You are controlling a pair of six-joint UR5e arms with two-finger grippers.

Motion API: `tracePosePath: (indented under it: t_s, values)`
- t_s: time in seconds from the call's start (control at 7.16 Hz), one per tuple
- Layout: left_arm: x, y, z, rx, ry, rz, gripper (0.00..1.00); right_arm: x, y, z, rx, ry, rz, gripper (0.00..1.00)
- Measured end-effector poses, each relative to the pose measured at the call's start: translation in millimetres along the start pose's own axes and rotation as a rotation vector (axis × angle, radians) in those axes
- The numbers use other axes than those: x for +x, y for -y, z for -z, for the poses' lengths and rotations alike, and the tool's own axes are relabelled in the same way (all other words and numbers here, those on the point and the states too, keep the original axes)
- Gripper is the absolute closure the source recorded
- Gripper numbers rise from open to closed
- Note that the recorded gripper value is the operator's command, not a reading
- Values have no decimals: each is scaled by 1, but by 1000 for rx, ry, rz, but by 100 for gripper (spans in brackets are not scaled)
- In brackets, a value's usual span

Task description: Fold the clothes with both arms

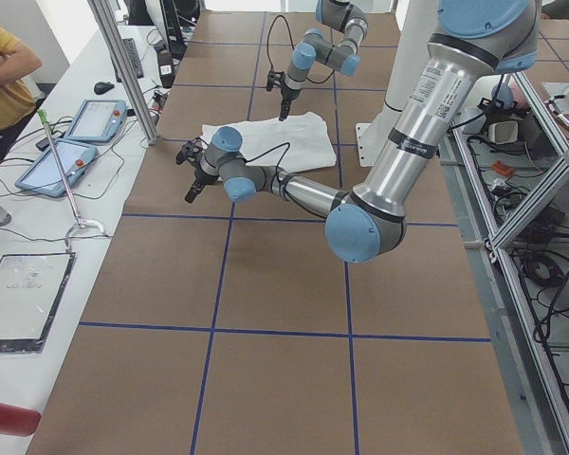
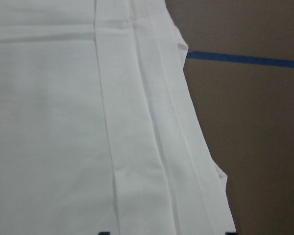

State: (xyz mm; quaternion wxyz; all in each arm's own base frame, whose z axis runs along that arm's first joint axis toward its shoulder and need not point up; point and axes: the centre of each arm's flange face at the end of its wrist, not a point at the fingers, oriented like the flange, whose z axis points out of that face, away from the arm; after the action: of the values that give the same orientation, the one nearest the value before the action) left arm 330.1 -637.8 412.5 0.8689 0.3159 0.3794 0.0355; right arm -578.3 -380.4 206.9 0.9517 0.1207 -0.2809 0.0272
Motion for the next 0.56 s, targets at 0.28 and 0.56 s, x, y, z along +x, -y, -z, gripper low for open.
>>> tracePosePath:
  t_s: [0.28, 0.56]
  values:
    - [0, 0, 0, 0, 0, 0, 0, -9, -40, 1, -51, -13, 176, 71]
    - [0, 0, 1, 2, -1, 2, 0, -12, -75, -2, -94, -30, 306, 77]
